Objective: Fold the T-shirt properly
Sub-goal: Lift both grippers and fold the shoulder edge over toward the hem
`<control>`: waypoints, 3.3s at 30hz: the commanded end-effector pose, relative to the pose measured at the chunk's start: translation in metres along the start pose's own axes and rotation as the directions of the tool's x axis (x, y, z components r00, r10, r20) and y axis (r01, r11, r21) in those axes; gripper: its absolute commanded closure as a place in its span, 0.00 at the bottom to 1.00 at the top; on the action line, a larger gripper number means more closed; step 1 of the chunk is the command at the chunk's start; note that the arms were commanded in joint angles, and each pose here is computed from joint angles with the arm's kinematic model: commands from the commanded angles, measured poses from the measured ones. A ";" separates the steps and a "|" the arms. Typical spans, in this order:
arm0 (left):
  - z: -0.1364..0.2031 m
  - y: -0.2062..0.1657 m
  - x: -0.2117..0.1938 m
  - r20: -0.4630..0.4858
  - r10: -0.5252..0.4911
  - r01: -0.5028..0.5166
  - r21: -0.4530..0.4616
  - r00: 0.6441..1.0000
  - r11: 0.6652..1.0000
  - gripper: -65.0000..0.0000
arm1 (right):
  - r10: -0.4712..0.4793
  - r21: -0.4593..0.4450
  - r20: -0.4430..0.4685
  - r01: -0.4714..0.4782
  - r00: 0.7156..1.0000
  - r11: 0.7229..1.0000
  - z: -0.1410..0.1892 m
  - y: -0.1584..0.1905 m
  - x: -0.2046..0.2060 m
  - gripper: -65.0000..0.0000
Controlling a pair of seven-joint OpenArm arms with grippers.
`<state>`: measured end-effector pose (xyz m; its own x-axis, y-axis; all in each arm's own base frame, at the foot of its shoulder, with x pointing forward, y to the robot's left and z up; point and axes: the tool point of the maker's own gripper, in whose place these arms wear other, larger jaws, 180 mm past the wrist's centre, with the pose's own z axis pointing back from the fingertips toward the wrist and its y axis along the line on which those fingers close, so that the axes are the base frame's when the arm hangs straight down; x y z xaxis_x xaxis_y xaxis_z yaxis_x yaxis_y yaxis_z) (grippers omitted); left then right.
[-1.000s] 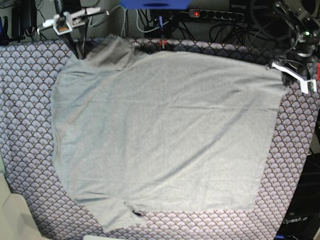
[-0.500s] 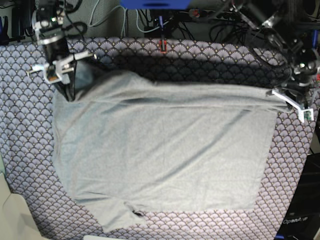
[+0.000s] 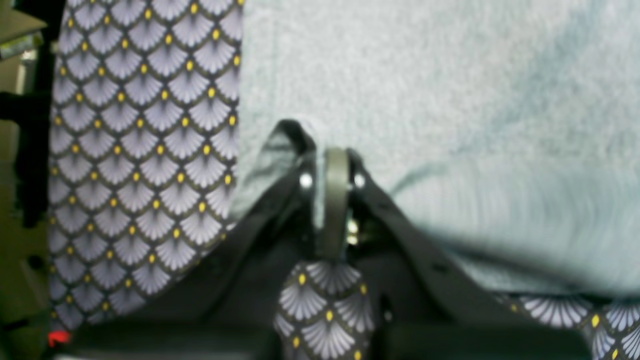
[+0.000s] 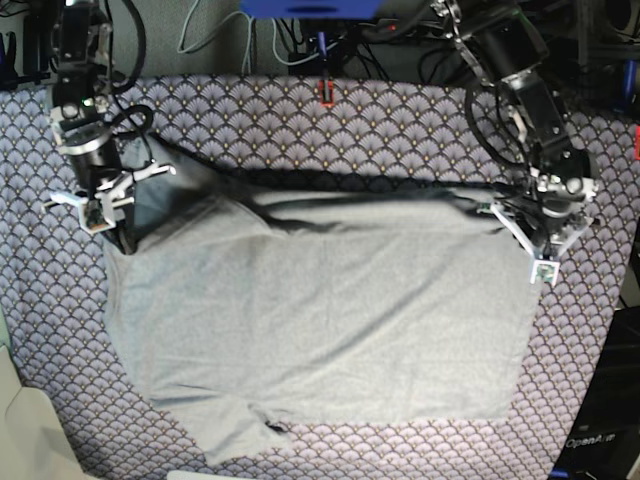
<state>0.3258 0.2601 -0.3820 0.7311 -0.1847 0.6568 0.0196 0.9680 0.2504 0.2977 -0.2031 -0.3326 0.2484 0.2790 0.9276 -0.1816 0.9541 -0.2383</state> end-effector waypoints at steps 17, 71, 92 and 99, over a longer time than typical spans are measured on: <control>0.007 0.045 0.063 0.113 -0.055 0.042 0.117 0.992 0.992 1.00 | 0.018 0.055 0.044 -0.021 0.999 0.998 -0.018 -0.005 0.015 1.00; -0.030 0.065 0.073 0.122 0.061 -0.070 0.068 0.991 0.995 1.00 | 0.083 0.008 -0.003 -0.083 0.997 0.997 -0.065 -0.025 0.011 1.00; -0.029 0.065 0.074 0.122 0.060 -0.069 0.069 0.991 0.995 1.00 | 0.086 0.005 -0.002 -0.086 0.996 0.996 -0.067 -0.027 0.013 1.00; -0.029 0.065 0.075 0.124 0.059 -0.068 0.070 0.990 0.995 0.83 | 0.086 0.003 0.001 -0.086 0.996 0.996 -0.068 -0.028 0.014 1.00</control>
<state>0.3880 0.3084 -0.3603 0.6898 -0.1370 0.7109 -0.0579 0.9684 0.2427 0.3622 -0.2159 -0.3515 0.2886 0.3555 0.8890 -0.2186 0.9284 -0.3004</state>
